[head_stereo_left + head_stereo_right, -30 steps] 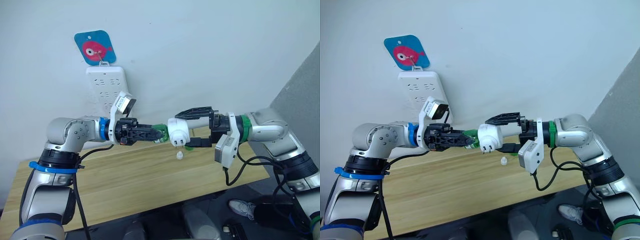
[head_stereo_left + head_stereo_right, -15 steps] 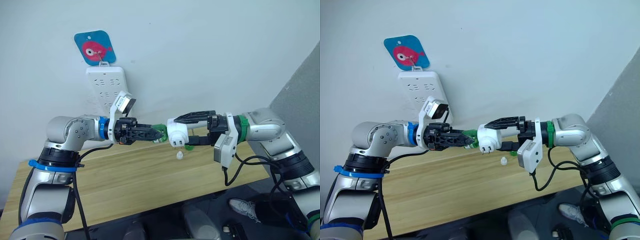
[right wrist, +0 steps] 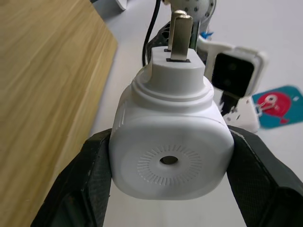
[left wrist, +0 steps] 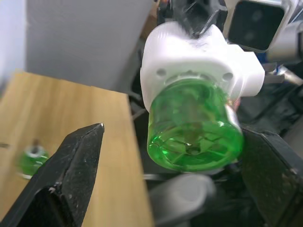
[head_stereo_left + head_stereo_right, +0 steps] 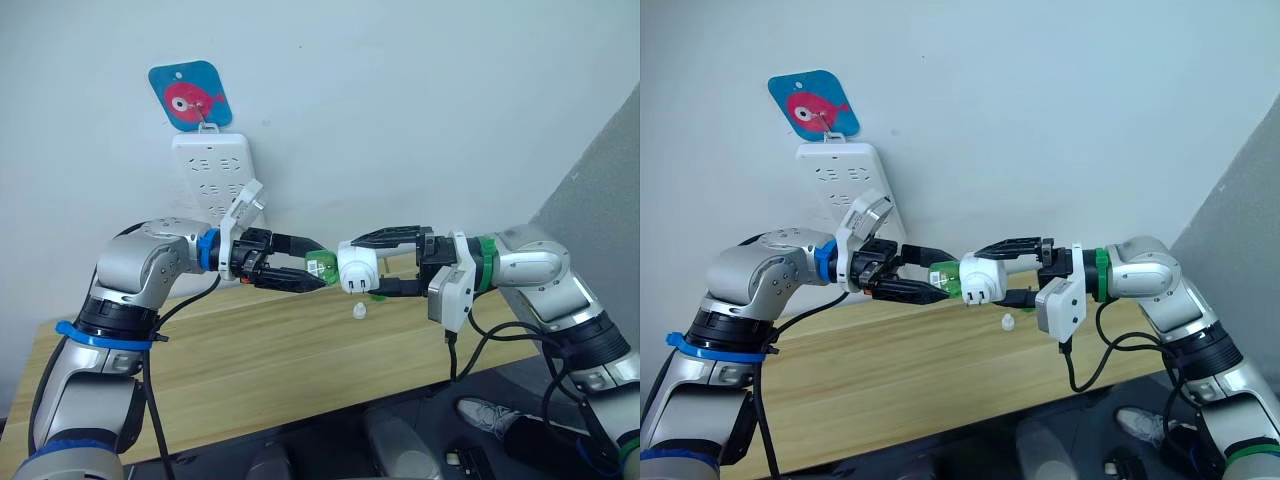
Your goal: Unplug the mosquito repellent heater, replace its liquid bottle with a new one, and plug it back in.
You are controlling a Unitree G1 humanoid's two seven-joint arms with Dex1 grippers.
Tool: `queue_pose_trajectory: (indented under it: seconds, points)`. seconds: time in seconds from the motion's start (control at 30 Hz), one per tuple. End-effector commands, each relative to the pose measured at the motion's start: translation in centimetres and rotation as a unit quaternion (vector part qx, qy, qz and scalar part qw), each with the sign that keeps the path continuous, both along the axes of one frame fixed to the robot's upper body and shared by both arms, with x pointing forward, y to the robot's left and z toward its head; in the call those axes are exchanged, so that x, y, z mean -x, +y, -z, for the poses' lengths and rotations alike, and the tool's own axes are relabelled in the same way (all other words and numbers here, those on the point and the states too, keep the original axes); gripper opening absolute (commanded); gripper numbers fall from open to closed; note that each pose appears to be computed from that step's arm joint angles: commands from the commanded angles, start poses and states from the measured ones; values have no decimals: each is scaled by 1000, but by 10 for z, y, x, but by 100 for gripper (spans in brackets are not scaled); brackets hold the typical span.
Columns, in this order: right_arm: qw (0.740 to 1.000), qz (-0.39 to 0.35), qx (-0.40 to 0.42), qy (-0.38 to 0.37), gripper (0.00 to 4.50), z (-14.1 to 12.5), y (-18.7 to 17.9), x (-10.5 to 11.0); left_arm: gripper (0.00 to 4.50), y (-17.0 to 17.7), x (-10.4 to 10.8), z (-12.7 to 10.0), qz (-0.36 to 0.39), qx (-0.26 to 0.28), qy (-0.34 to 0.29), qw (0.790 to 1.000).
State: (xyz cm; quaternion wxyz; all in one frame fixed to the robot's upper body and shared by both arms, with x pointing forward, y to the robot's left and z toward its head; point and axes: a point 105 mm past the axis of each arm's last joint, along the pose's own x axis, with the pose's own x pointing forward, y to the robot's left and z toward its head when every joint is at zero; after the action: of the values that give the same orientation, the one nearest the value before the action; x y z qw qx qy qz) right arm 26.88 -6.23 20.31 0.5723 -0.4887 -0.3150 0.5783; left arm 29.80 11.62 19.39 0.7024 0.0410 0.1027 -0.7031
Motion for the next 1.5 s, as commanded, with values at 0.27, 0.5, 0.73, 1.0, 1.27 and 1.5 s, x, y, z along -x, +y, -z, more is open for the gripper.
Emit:
queue_pose_trajectory:
  seconds: [0.27,0.5,0.73,1.0,1.27,1.5]
  points:
    - [926,178,21,333,297,16,-22,-2,440,5,2,13,9,-59,-213,975]
    - [874,245,70,414,297,17,-20,-1,440,-4,3,31,2,-90,-128,988]
    - [854,256,96,442,297,18,-14,3,440,-19,-6,38,-9,-109,-87,990]
    - [850,258,102,448,297,21,-8,1,440,-32,10,45,58,-118,-50,990]
    - [858,246,112,437,297,21,-4,5,440,-42,9,49,69,-115,-56,989]
    - [857,235,112,444,297,20,-1,9,440,-45,9,53,82,-118,-60,988]
